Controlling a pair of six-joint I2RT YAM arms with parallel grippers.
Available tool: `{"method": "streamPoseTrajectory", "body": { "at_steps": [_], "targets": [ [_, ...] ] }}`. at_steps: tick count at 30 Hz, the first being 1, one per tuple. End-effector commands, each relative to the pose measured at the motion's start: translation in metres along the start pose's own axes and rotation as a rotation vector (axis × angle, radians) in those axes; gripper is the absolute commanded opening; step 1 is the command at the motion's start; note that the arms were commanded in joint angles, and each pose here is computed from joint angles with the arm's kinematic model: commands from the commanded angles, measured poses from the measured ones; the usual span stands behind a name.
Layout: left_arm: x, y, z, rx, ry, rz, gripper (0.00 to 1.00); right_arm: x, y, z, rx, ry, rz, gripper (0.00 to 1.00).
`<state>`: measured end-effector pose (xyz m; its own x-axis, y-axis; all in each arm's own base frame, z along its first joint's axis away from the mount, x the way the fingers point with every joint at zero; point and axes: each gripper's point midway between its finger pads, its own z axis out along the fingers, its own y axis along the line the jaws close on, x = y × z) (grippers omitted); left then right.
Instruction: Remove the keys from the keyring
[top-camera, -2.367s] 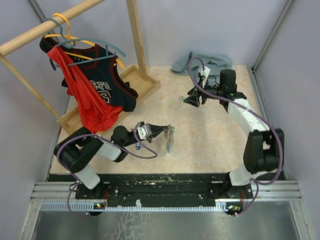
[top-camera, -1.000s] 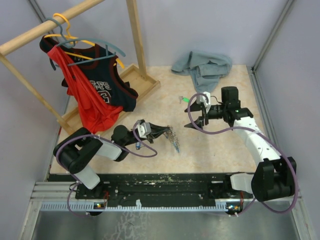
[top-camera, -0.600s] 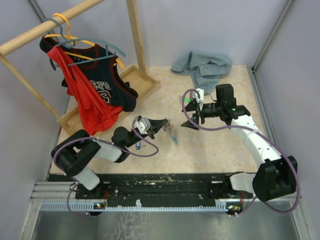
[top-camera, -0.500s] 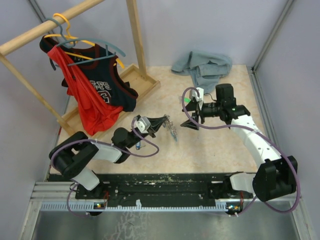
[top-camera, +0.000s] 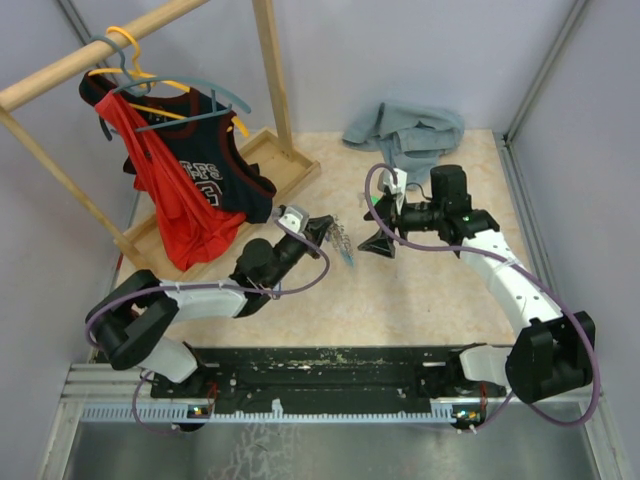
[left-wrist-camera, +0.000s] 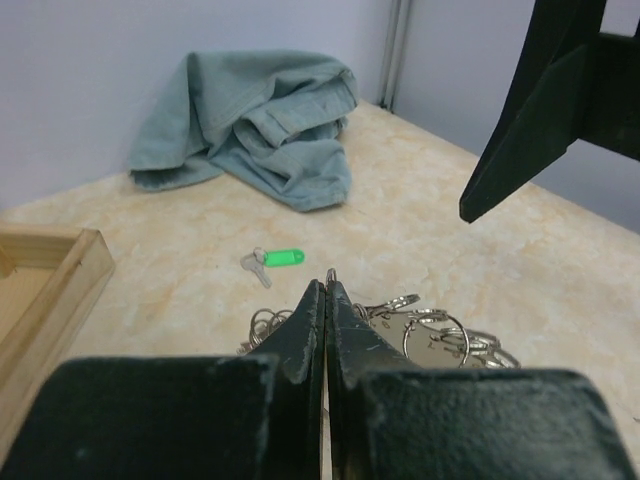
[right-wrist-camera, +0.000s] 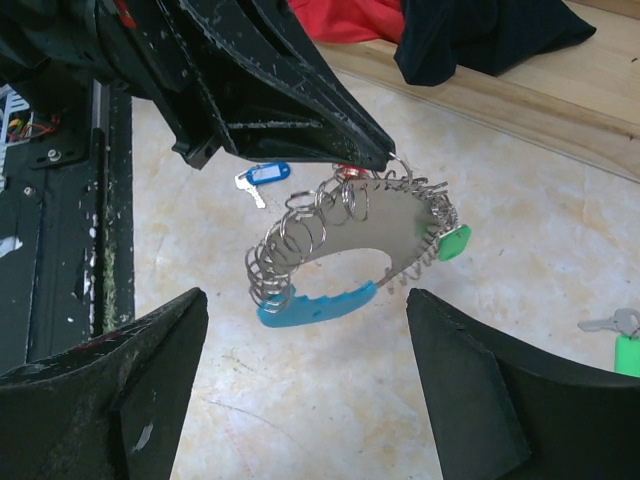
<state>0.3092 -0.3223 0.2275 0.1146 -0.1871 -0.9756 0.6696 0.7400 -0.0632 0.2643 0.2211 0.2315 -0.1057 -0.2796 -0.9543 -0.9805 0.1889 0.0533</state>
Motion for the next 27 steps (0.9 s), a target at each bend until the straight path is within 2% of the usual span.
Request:
{"method": "streamPoseTrajectory", "body": {
  "at_steps": [1, 8, 20, 27],
  "targets": [
    [-0.017, 0.001, 0.005, -0.056, -0.013, -0.076, 0.00, -0.028, -0.003, 0.001, 0.009, -0.049, -0.050, 0.81],
    [-0.013, 0.003, 0.011, -0.145, 0.050, -0.147, 0.00, -0.024, -0.008, 0.007, 0.026, -0.068, -0.014, 0.81],
    [-0.020, 0.001, 0.016, -0.239, 0.081, -0.203, 0.00, -0.015, -0.019, 0.025, 0.107, -0.046, -0.005, 0.81],
    [-0.022, 0.000, 0.020, -0.271, 0.090, -0.229, 0.00, -0.016, -0.014, 0.031, 0.089, -0.057, 0.003, 0.81]
  ]
}}
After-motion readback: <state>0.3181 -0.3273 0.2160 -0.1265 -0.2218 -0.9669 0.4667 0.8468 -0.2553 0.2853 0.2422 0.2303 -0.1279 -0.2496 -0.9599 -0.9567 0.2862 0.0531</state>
